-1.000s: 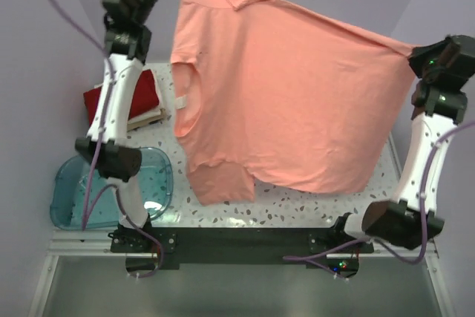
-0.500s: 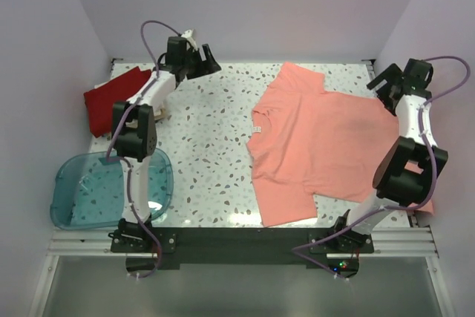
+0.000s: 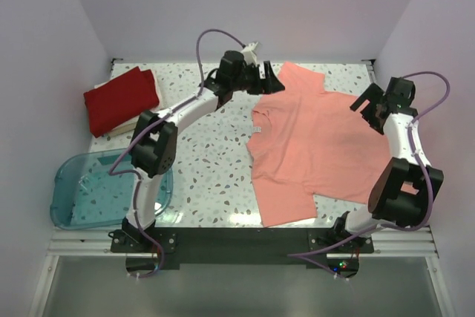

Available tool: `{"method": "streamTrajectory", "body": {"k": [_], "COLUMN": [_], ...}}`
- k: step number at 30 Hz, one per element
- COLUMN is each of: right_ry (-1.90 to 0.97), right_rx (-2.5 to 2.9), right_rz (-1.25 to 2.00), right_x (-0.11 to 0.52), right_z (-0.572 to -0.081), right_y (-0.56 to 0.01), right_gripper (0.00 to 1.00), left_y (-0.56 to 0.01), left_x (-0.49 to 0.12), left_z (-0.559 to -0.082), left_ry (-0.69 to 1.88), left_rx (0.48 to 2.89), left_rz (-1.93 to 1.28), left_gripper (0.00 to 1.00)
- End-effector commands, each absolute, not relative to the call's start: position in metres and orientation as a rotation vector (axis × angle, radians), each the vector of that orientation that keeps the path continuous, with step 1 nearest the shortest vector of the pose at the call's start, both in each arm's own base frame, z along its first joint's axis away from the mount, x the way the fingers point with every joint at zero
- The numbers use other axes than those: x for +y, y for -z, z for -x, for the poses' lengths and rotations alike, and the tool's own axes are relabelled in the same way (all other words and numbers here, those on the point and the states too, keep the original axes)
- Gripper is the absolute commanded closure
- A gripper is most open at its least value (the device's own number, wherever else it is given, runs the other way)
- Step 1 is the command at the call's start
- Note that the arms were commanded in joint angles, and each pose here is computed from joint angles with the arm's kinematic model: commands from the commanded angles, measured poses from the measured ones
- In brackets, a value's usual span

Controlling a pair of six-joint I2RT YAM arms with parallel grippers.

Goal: Fold and stack the t-shirts
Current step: Flatten the tshirt out

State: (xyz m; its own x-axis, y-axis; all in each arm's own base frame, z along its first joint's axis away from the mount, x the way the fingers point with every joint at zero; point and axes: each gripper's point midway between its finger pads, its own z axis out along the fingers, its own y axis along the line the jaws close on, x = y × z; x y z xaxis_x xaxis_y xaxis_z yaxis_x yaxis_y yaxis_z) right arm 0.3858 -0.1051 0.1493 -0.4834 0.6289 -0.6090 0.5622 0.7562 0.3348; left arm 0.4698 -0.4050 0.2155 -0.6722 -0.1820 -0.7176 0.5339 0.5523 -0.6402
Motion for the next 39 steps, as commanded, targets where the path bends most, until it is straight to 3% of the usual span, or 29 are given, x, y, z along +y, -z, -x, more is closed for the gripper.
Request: {"method": "streamTrajectory", "body": {"k": [1, 11, 19, 27, 39], "right_ry": [-0.128, -0.171, -0.169, -0.142, -0.187], "right_rx": [2.193, 2.244, 2.323, 2.437, 2.631], "right_rz": [-0.839, -0.871, -0.879, -0.815, -0.652], "right_x": [-0.099, -0.088, -0.086, -0.067, 0.018], "right_z": [-0.375, -0.361, -0.358, -0.373, -0.415], "right_y": [-0.16, -0.131, -0.097, -0.066, -0.02], "right_gripper": [0.09, 0.09, 0.09, 0.09, 0.1], "left_y": [-0.17, -0.068, -0.01, 0.009, 0.016], "left_x": [-0.414, -0.424, -0.374, -0.303, -0.202], "left_z": [-0.459, -0.44, -0.457, -0.49, -0.537], "left_ry": [1.256, 1.222, 0.969, 0.81, 0.598], "left_rx": [2.11, 2.328, 2.496, 2.515, 2.476], "left_rz": [-0.232, -0.229, -0.054, 0.138, 0.285], "left_gripper": [0.17, 0.16, 0.16, 0.15, 0.14]}}
